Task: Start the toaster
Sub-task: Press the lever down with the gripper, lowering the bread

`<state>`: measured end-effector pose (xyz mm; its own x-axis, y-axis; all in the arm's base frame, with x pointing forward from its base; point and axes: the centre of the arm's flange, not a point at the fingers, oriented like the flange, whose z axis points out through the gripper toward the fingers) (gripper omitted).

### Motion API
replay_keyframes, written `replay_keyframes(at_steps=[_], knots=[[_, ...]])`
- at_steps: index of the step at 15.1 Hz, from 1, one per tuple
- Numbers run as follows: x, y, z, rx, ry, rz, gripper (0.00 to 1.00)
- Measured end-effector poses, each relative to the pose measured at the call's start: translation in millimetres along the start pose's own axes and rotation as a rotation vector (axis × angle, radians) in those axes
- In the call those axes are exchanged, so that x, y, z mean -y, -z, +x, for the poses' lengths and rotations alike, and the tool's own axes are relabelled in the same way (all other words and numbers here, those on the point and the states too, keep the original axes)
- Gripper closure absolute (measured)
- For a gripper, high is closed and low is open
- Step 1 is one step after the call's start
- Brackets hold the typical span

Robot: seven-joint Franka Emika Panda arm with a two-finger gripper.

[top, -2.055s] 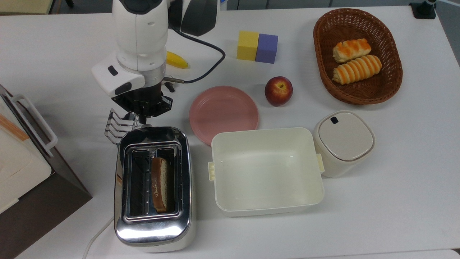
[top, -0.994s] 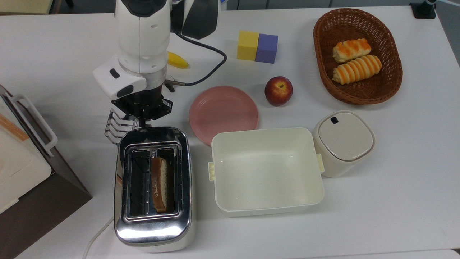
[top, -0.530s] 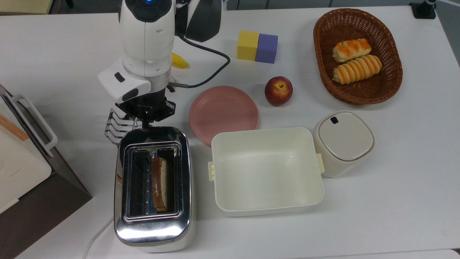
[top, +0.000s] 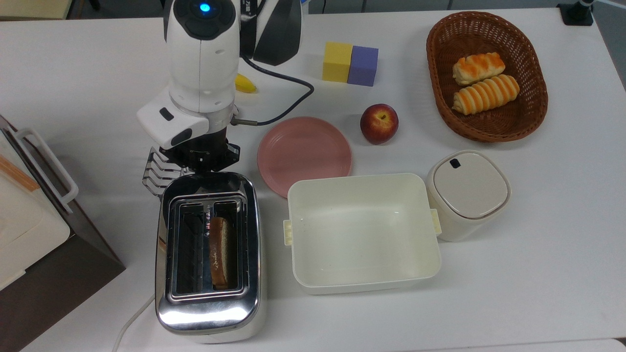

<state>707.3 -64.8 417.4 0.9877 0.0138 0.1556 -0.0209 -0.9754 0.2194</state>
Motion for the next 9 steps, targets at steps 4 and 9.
replay_keyframes(at_steps=[4, 9], knots=[[1, -3, 0, 0.002, 0.011, -0.012, 0.99], [5, -19, 0, 0.017, 0.028, -0.025, 0.99]])
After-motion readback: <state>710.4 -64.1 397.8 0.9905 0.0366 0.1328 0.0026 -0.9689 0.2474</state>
